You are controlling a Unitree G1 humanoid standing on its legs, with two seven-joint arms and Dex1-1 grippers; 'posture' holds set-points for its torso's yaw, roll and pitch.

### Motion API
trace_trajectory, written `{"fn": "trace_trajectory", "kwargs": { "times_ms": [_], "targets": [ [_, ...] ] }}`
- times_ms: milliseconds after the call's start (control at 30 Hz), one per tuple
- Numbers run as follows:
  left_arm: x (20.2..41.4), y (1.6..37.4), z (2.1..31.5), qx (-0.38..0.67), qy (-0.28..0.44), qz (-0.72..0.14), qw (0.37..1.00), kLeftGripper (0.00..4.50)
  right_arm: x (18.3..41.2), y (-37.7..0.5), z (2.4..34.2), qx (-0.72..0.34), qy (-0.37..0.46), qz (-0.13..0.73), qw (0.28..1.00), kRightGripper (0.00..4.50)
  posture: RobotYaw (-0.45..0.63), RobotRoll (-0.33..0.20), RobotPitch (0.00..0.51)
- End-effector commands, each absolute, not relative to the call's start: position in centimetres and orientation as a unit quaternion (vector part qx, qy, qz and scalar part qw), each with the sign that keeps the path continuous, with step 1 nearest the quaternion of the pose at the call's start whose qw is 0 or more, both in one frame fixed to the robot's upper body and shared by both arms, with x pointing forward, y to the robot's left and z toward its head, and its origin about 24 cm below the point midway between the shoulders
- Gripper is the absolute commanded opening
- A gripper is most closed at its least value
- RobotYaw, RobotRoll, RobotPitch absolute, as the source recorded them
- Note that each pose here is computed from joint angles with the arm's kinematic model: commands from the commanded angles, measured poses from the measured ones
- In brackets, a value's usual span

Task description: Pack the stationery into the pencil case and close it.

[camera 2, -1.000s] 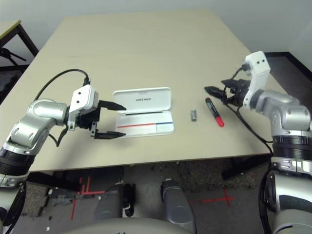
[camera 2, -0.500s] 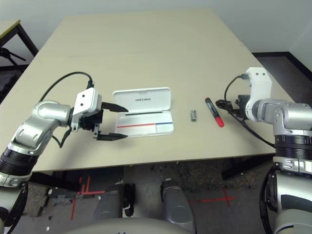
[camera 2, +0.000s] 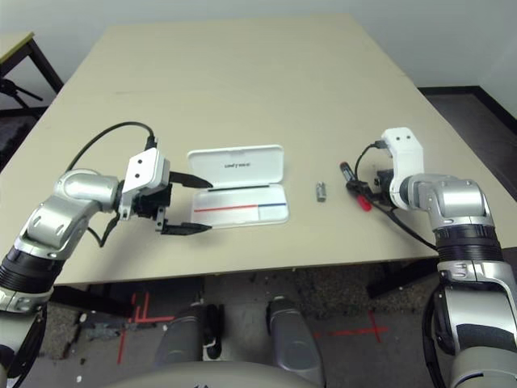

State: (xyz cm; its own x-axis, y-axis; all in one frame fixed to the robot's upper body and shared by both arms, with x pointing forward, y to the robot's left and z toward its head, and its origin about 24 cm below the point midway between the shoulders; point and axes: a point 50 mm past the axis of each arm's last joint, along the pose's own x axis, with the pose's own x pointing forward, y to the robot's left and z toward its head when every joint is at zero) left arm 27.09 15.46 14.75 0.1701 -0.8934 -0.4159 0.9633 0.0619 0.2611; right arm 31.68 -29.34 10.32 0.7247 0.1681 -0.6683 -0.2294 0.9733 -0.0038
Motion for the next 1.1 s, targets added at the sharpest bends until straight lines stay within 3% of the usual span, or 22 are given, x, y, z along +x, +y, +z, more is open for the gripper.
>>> {"fn": "trace_trajectory", "kwargs": {
  "times_ms": [33, 133, 367, 800, 1100],
  "targets": [
    [26.7, 15.3, 14.3, 0.246, 0.079, -0.642, 0.721, 4.50, 31.5, -29.5, 8.7, -0.048, 0.383, 0.098, 0.917, 4.12, -0.16, 0.000, 0.093],
    [26.7, 15.3, 14.2, 0.245, 0.081, -0.642, 0.722, 4.50, 31.6, -29.7, 8.8, -0.050, 0.377, 0.095, 0.920, 3.22, -0.16, 0.000, 0.093],
    [26.8, 15.5, 14.1, 0.246, 0.084, -0.641, 0.722, 4.50, 32.1, -30.1, 10.8, -0.074, 0.337, 0.122, 0.930, 0.58, -0.17, 0.000, 0.097],
    [26.9, 15.4, 14.3, 0.250, 0.083, -0.641, 0.721, 4.50, 32.2, -28.3, 16.2, -0.174, 0.255, 0.244, 0.919, 0.53, -0.17, 0.000, 0.090],
    [27.1, 15.8, 14.1, 0.253, 0.087, -0.637, 0.723, 4.50, 30.5, -24.4, 18.2, -0.279, 0.245, 0.428, 0.824, 0.53, -0.17, 0.000, 0.090]
  ]
}}
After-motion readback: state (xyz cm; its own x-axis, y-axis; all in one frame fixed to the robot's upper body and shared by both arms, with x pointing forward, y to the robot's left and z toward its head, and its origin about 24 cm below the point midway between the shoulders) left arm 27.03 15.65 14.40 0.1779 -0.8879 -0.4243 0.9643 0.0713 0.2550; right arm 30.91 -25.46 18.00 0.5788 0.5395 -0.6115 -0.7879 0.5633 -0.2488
